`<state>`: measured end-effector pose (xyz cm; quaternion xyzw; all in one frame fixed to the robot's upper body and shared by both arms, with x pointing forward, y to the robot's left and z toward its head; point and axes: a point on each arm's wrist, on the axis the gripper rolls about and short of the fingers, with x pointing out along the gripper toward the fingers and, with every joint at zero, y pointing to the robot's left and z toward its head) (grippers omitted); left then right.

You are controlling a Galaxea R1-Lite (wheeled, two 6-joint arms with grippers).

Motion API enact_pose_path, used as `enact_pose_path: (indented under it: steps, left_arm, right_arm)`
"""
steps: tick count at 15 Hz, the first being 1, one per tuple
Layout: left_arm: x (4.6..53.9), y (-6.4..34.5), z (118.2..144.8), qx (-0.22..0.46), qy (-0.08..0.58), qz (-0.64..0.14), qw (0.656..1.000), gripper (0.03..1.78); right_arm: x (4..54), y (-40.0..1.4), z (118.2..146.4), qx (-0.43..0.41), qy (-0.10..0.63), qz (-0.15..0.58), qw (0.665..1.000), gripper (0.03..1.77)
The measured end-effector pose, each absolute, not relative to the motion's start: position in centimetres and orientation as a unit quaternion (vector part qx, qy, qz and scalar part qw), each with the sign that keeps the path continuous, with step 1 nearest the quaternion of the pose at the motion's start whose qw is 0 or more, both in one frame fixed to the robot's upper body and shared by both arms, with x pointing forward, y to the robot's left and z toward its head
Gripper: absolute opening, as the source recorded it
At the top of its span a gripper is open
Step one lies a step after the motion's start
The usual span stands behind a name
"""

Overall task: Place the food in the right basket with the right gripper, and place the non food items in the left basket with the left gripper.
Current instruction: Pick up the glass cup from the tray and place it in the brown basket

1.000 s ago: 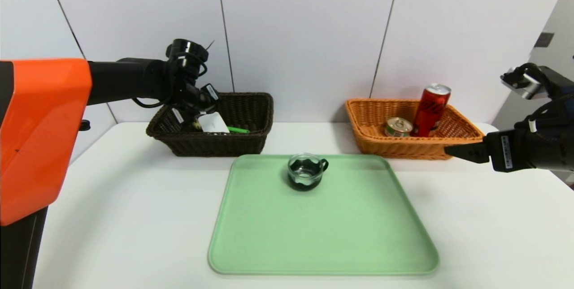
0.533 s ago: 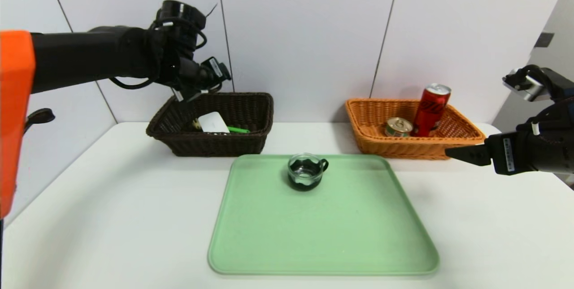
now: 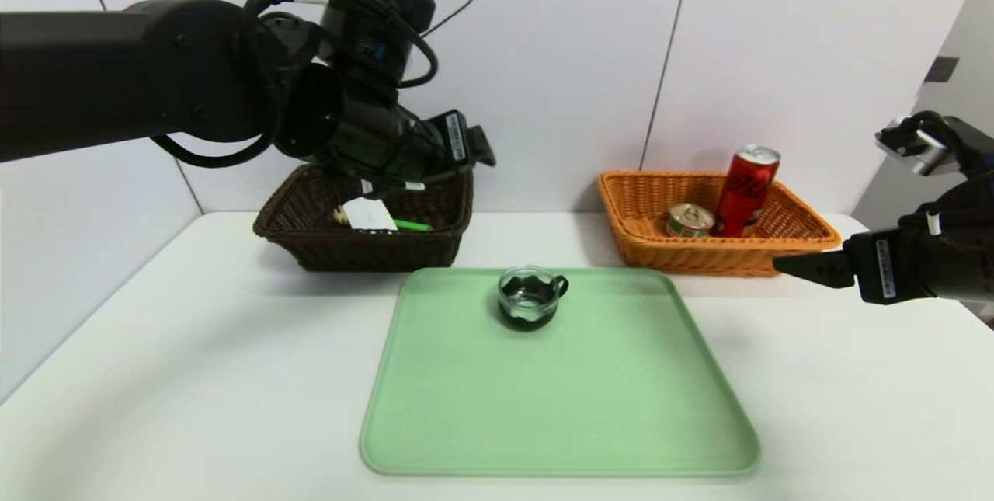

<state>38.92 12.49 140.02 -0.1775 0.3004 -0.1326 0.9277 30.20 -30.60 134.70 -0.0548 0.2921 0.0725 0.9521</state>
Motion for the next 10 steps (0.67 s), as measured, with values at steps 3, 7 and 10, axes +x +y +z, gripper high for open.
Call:
enact_pose_path:
  steps: [3,7,10]
  left_arm:
    - [35.7,10.1,139.7,-0.152,0.363,-0.156,0.906,1.67]
    - [34.4,8.2,138.0,-0.15,0.453,-0.116,0.871,1.68]
    - [35.0,7.1,136.7,-0.146,0.464,-0.11,0.867,1.69]
  right_arm:
    - [29.9,-30.6,134.7,-0.054,0.291,0.072,0.952,1.71]
    - [29.7,-30.7,134.5,-0.053,0.294,0.073,0.952,1.71]
    - [29.6,-30.7,134.1,-0.051,0.3,0.072,0.95,1.71]
